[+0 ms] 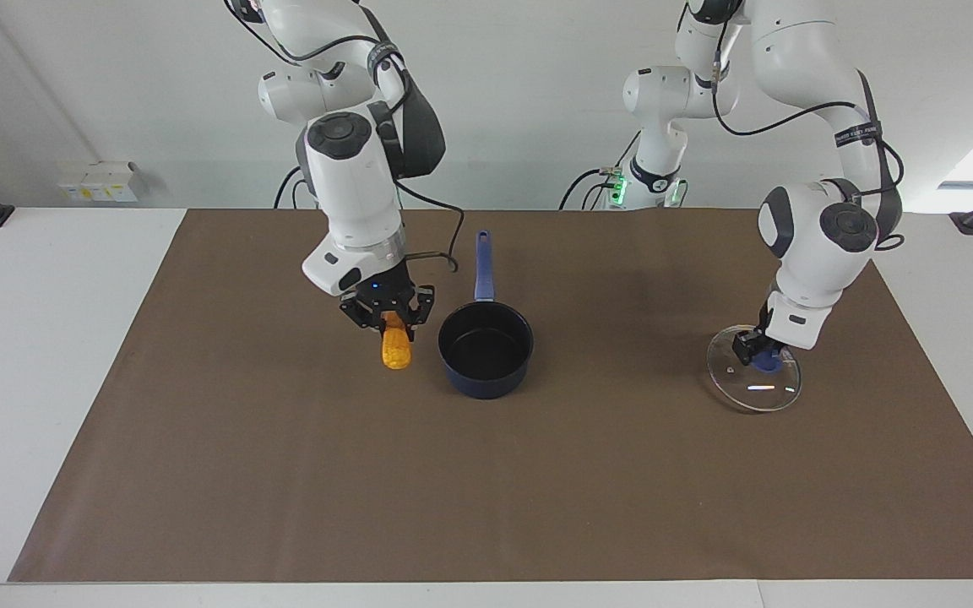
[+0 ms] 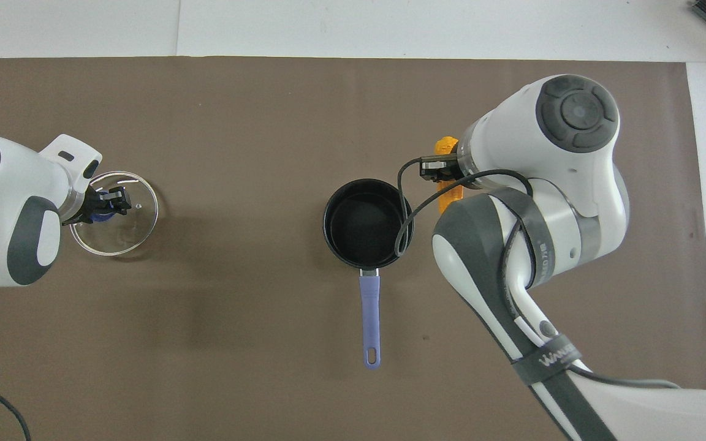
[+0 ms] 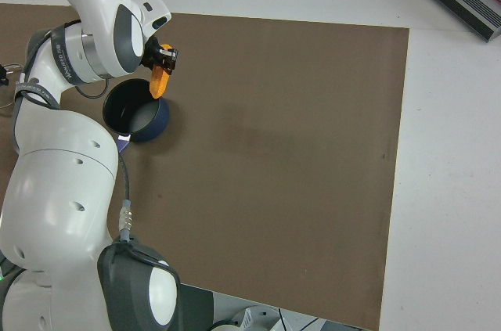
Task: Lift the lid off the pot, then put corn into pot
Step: 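Set the lid down with the left gripper while the right gripper carries corn over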
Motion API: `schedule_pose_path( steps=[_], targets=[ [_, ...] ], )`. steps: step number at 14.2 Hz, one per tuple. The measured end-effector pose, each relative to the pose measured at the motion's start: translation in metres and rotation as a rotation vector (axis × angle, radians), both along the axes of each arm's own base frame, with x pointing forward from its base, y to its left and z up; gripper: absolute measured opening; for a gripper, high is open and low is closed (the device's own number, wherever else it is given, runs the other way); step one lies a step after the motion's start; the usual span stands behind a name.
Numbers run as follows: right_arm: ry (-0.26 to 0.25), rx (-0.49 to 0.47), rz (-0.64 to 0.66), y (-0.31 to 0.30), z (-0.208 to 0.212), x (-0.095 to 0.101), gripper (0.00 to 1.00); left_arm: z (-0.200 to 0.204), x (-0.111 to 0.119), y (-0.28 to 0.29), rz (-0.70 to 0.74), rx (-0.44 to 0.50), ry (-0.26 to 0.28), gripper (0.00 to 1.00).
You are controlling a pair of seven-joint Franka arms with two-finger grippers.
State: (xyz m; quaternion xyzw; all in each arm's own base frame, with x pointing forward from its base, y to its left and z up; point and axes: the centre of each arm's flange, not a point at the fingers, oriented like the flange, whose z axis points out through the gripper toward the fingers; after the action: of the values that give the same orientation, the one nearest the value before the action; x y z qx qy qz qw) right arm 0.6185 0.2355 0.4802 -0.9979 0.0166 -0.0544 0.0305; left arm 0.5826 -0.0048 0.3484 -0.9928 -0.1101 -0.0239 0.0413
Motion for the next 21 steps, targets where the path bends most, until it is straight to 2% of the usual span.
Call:
schedule_pose_path(
  steps=[2,5,9,10,13,19,21],
  targets=[
    [0.005,0.006,-0.039,0.038,-0.005,0.005,0.37,-0.010,-0.019,0.005,-0.011,-0.008,-0.028,0.62],
    [0.026,-0.002,-0.036,0.074,-0.028,0.002,0.37,-0.020,-0.043,0.015,-0.013,-0.014,-0.040,0.62],
    [0.054,-0.013,-0.015,0.091,-0.051,-0.001,0.37,-0.019,-0.054,0.031,-0.036,-0.013,-0.036,0.63],
    [0.051,-0.012,-0.007,0.098,-0.055,-0.003,0.37,-0.019,-0.055,0.037,-0.043,-0.012,-0.035,0.69],
    [0.052,-0.014,0.021,0.118,-0.076,-0.007,0.37,-0.016,-0.055,0.042,-0.051,-0.011,-0.041,0.99],
    [0.083,-0.033,0.030,0.122,-0.099,-0.014,0.37,0.006,-0.038,0.030,-0.084,-0.008,-0.078,1.00],
    [0.090,-0.037,0.030,0.121,-0.102,-0.016,0.37,0.019,-0.026,0.012,-0.115,-0.005,-0.065,1.00]
  ],
)
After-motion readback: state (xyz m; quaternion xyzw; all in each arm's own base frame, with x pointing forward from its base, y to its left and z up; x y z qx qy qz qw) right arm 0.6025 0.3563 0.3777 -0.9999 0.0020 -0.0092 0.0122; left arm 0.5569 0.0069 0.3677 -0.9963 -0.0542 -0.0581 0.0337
